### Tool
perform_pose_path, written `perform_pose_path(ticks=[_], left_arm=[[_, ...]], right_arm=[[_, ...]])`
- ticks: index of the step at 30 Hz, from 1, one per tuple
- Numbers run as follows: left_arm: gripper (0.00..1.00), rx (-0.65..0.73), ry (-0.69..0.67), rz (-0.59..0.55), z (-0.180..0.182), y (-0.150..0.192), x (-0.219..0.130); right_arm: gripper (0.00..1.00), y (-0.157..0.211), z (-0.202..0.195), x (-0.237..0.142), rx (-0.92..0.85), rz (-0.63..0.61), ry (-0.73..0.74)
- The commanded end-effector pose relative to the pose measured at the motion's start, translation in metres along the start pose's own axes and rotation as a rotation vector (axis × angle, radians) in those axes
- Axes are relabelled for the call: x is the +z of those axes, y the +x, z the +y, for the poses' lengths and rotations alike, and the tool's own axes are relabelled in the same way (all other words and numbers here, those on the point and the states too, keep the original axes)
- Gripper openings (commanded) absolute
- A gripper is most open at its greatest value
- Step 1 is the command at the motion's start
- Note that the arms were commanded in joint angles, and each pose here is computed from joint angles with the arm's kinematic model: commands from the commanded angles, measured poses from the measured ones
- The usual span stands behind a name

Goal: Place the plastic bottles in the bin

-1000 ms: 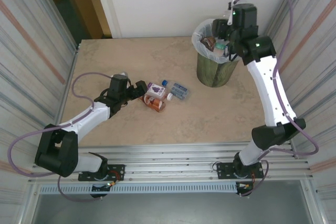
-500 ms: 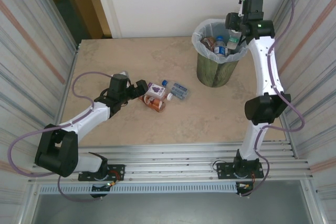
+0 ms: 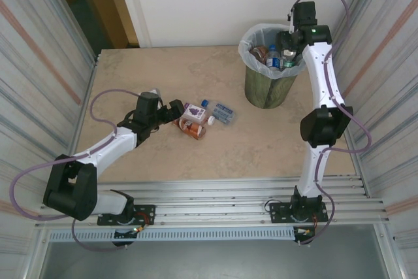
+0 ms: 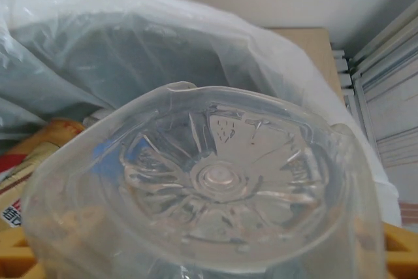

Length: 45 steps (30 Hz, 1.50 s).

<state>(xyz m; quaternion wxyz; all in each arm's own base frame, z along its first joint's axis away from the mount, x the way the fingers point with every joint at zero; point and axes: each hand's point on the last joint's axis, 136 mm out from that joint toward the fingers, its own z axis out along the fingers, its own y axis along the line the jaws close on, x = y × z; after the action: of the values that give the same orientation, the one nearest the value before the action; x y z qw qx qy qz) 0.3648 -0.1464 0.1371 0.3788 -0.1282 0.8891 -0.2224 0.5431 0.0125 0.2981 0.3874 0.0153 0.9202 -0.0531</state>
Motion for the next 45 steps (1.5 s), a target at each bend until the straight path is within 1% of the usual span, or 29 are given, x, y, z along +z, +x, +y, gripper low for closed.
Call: perform_pose_path(ticks=[1,2,4,9,12,17,19,22,25,29,32,37,41,42,45], left_arm=[[0.99,0.012,0.012,-0.026,-0.003,-0.009,-0.006],[0.99,0.011,0.01,-0.027,-0.003,-0.009,-0.006],[0.99,0.011,0.012,-0.029,-0.003,-0.01,-0.006],[0.99,0.011,0.01,-0.025,-0.002,-0.008,-0.006],[0.99,0.011,0.006,-0.025,-0.001,-0.008,-0.006],[0.99,0.012,0.008,-0.03,-0.002,-0.01,-0.007],[0.99,0.013,0.009,-0.033,-0.003,-0.01,-0.007],[0.99,0.011,0.0,-0.026,-0.001,-0.009,-0.007],[0.99,0.004,-0.006,-0.022,0.0,-0.008,-0.007],[0.99,-0.022,-0.038,-0.018,0.007,-0.006,-0.007],[0.99,-0.05,-0.076,-0.002,0.014,-0.002,-0.007],[0.99,-0.118,-0.143,0.052,0.024,0.011,-0.008],[0.99,-0.143,-0.175,0.081,0.02,0.024,-0.005],[0.99,-0.142,-0.177,0.09,0.017,0.028,-0.003],[0.99,-0.145,-0.172,0.118,0.009,0.039,0.002]], right_arm=[[0.82,-0.006,-0.003,-0.01,-0.014,-0.015,0.017],[0.85,-0.007,-0.003,-0.012,-0.013,-0.02,0.019],[0.88,-0.01,-0.004,-0.015,-0.012,-0.032,0.02],[0.88,-0.016,-0.004,-0.026,-0.01,-0.058,0.021],[0.82,-0.018,-0.003,-0.03,-0.01,-0.067,0.018],[0.68,-0.017,0.001,-0.034,-0.011,-0.068,0.012],[0.66,-0.016,0.004,-0.038,-0.007,-0.07,0.009],[0.67,-0.016,0.011,-0.049,-0.009,-0.081,0.005],[0.7,-0.016,0.027,-0.066,-0.027,-0.102,-0.016],[0.79,-0.009,0.056,-0.088,-0.072,-0.129,-0.045],[0.84,0.002,0.081,-0.101,-0.118,-0.145,-0.056],[0.91,0.026,0.119,-0.118,-0.172,-0.169,-0.096],[0.99,0.043,0.145,-0.13,-0.179,-0.186,-0.155],[1.0,0.056,0.151,-0.124,-0.19,-0.161,-0.162],[0.98,0.071,0.161,-0.125,-0.184,-0.156,-0.185]])
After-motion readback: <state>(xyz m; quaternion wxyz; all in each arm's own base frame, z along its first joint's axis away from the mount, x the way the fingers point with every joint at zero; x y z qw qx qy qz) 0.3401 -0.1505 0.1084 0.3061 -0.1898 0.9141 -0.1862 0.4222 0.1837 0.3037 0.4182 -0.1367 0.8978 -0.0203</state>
